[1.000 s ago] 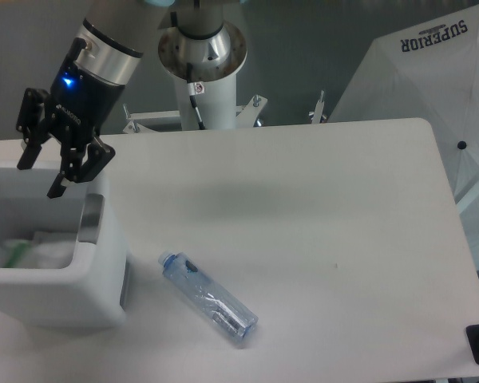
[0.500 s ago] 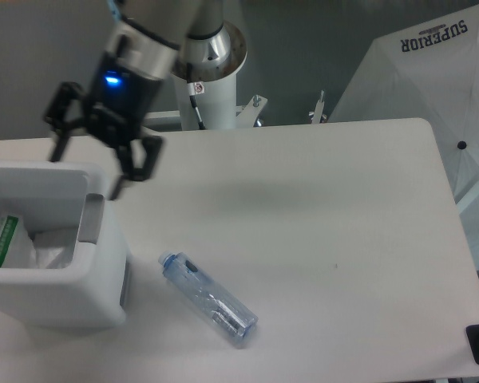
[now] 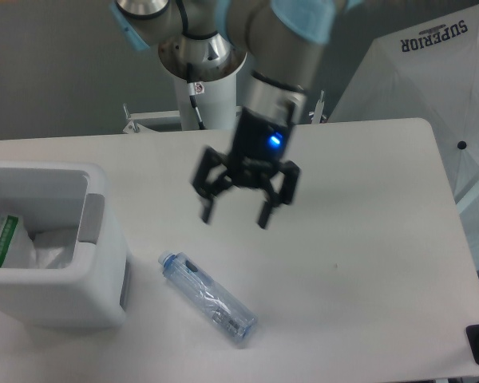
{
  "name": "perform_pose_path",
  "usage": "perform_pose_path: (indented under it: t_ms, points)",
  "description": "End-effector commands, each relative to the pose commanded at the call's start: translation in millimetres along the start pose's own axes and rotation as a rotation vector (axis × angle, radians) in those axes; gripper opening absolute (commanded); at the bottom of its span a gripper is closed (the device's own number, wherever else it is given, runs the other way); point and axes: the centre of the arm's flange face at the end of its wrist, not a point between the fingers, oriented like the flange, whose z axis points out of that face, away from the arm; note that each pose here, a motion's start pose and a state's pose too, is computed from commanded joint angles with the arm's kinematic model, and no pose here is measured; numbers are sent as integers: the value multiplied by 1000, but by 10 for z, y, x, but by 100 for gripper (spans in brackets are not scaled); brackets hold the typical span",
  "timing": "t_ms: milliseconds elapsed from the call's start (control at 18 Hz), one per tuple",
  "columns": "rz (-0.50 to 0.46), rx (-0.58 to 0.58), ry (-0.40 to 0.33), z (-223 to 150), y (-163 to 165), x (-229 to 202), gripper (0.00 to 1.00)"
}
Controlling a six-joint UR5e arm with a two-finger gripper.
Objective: Place the trash in the trash can
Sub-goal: 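Move the gripper over the clear water bottle and lower it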
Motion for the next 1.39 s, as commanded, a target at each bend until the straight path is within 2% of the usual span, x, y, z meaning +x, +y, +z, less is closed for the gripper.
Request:
perform_pose_path:
  t_ms: [56,333,500,667,1111,1389]
  points:
    - [-29,-25,-30,190,0,-73,100]
    - [-44,-69,-47,649,-122,-94,100]
    - [-85,-97,-110,918,-125,-174,100]
    - [-99,-121,-111,1120,-96,-179,100]
    - [-81,-183,-198,1736,39,37,100]
    - [-58,-202,-234,1944,97,99,100]
